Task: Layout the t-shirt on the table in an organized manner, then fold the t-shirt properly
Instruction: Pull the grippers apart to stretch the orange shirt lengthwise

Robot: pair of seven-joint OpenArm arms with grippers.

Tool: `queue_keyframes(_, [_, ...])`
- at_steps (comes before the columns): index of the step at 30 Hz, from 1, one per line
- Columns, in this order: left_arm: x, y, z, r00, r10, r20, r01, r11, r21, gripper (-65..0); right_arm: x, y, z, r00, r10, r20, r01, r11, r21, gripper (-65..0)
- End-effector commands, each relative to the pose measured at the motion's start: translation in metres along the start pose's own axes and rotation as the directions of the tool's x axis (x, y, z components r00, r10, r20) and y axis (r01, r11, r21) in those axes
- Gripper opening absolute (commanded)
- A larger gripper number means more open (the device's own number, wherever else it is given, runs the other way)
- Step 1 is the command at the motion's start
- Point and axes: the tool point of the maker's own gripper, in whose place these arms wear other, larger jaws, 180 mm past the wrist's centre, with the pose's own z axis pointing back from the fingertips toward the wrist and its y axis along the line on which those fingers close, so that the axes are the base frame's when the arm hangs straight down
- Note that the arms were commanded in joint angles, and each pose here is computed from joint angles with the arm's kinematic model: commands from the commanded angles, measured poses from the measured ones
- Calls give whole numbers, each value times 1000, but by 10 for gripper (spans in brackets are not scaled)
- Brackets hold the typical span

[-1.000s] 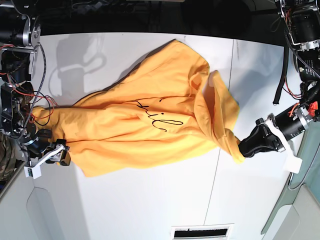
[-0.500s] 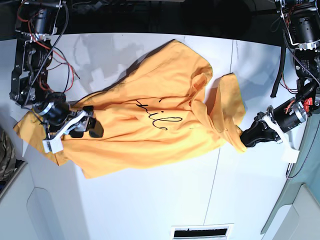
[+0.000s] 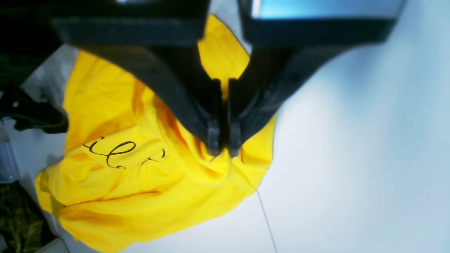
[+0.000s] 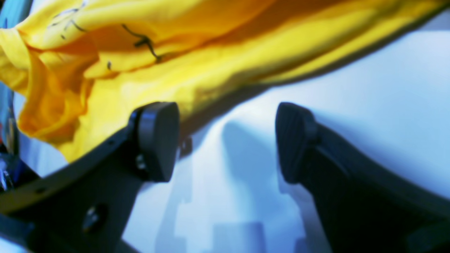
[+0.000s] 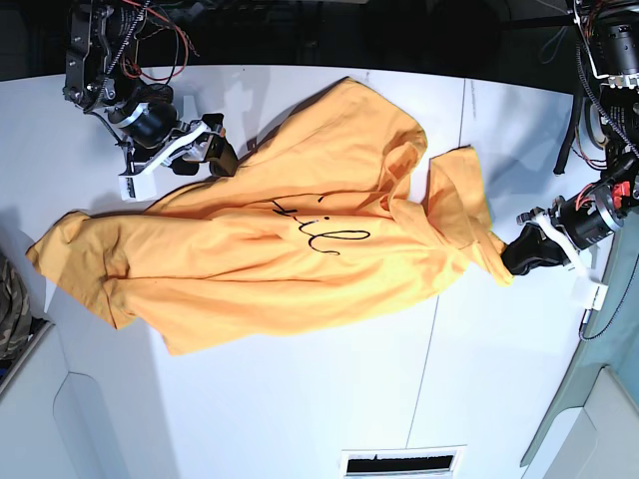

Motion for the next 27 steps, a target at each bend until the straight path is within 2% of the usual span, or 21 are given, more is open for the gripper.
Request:
queue_keyframes(1, [18,1,5,998,-30,54,30,1000,0,-650,11,5,-4,999,1,43,-2,1000,15,-224])
queue_keyframes(5, [21,8,7,995,-62,76,59,998,37,-650,7,12,-31,999,-35,19,35,999,22,-227])
queue_keyframes(6, [22,9,7,995,-68,77,65,997,43,-650,6,14,-37,999,-45,9,45,999,28,-256])
queue_keyframes(8, [21,10,7,995,-71,75,68,997,46,-650,9,16,-48,998,-62,-1,62,997,39,-397])
queue_keyframes(10, [20,10,7,995,-69,72,66,997,46,-650,16,17,-53,998,-61,2,61,997,45,-595])
queue_keyframes(11, [19,10,7,995,-68,71,65,997,46,-650,20,17,-53,998,-58,7,57,997,47,-650])
queue_keyframes(16, [17,11,8,995,-71,63,68,996,50,-650,43,24,-39,1000,15,26,-17,998,56,-650])
queue_keyframes(18, [15,13,9,996,-78,51,75,995,58,-650,53,24,-26,999,50,19,-51,998,40,-650])
queue_keyframes(20, [6,17,14,997,-80,22,78,995,67,-650,69,21,-8,996,79,52,-80,997,12,-650])
queue_keyframes(24, [-12,13,24,995,-94,-31,96,993,63,-650,98,-4,32,981,160,109,-151,985,-82,-650])
queue_keyframes(27, [-23,-6,27,991,-121,-51,122,992,23,-650,113,-33,56,976,171,134,-153,978,-139,-650])
